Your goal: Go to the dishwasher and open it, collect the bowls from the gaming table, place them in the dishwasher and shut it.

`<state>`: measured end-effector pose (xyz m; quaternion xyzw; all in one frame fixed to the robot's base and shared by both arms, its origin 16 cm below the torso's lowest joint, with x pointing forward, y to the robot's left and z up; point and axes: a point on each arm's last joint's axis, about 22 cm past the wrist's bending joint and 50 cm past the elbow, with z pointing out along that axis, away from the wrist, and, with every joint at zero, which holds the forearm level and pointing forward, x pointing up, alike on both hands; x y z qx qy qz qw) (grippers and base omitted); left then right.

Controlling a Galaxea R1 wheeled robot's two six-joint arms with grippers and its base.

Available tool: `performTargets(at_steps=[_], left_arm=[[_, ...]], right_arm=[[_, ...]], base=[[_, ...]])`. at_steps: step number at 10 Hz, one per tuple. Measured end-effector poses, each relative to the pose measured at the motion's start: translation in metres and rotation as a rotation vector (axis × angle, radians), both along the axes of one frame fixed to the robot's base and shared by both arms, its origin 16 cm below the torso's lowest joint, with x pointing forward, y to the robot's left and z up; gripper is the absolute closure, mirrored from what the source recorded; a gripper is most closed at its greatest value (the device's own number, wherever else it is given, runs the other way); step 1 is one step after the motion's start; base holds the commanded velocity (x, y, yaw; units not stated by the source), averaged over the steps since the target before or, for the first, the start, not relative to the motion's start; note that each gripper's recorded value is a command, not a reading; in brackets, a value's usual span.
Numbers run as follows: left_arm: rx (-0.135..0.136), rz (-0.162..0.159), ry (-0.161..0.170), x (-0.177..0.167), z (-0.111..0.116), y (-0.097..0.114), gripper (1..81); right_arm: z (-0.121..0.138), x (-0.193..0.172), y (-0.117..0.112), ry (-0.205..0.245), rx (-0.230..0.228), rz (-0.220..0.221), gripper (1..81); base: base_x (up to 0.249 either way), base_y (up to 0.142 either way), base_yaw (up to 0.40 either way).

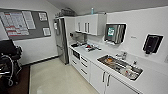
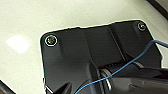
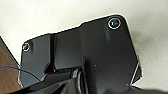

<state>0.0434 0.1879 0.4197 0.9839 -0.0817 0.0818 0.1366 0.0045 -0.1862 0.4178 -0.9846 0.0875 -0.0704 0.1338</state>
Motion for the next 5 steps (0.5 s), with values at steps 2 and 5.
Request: performTargets(at_steps=[2, 5], left_arm=[[0.0, -0.002, -0.001, -0.0002, 0.0, 0.0, 1.0], [0.001, -0.014, -0.004, -0.0002, 0.0, -0.0007, 1.0]], right_arm=[[-0.0005, -0.0001, -0.0034, 0.0, -0.007, 0.0, 1.0], [-0.0006, -0.0001, -0.0043, 0.0, -0.009, 0.0, 1.0]], base=[[0.0, 0.0, 0.35], [0.0, 0.0, 0.351]])
